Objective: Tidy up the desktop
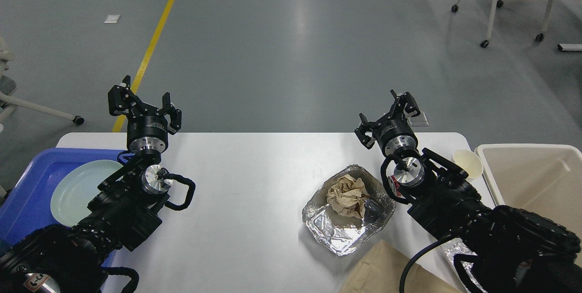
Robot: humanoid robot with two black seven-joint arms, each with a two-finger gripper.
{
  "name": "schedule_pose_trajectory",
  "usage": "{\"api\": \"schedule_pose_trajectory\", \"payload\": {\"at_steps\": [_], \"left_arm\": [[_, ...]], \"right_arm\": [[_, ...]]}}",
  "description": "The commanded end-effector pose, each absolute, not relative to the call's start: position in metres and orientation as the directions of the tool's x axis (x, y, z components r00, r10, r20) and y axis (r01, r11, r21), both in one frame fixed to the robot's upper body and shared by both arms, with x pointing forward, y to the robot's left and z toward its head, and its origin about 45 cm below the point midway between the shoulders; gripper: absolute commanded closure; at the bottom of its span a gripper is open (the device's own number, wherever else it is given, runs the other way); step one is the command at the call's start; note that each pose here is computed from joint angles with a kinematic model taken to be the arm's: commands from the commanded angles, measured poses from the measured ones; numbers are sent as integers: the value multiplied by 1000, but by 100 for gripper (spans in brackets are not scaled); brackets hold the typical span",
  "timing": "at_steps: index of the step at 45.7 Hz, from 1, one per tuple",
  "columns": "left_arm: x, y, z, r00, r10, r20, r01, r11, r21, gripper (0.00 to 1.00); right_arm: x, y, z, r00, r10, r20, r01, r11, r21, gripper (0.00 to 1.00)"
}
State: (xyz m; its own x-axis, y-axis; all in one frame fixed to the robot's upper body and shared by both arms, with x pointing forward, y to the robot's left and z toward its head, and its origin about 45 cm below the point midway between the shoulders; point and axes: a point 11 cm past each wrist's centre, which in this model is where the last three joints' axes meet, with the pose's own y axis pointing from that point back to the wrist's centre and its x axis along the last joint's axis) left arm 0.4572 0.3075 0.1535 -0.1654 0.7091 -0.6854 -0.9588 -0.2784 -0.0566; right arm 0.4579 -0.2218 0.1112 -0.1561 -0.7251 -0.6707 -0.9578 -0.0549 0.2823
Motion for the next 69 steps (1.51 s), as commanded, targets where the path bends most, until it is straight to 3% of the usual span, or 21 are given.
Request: {"api": "schedule_pose_trajectory", "payload": {"at_steps": [1,58,69], "left_arm": [[456,304,153,-152,727,-670,-963,-263,-66,0],[455,303,154,-138,728,-671,-959,-267,-91,0],[455,303,154,-138,728,-671,-959,-267,-91,0]], "right_arm": [[458,-222,111,-156,-725,-671,-958,-55,282,0],[457,-215,110,-145,-729,-669,-957,-70,283,0],[470,-192,132,-7,-809,-587,-949,-180,259,0]]}}
